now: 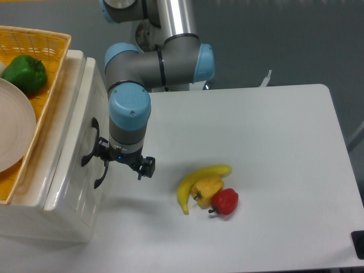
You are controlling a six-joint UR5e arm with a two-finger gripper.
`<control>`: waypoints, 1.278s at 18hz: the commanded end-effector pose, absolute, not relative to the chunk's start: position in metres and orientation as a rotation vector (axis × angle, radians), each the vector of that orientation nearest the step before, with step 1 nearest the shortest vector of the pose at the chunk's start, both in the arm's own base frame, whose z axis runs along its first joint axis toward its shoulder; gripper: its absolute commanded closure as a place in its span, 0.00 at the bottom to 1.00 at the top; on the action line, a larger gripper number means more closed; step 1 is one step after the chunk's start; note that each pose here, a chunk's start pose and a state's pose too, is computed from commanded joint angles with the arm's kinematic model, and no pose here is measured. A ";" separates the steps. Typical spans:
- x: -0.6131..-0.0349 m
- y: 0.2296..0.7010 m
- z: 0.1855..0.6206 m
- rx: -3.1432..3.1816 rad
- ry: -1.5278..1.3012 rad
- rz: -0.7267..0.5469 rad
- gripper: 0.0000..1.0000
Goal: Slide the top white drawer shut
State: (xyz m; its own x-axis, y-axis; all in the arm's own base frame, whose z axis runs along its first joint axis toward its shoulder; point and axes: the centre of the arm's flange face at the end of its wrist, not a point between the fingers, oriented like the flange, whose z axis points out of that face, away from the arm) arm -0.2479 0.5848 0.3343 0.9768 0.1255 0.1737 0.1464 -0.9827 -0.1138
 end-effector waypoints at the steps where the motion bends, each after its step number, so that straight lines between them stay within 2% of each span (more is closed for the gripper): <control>1: -0.256 0.582 0.334 -2.996 -0.212 -0.249 0.00; 8: -0.324 0.545 0.353 -2.971 -0.123 -0.165 0.00; 12: -0.349 0.528 0.358 -3.101 -0.065 0.078 0.00; 16: -0.376 0.507 0.359 -3.114 -0.106 0.102 0.00; 23: -0.409 0.476 0.382 -3.114 0.022 0.177 0.00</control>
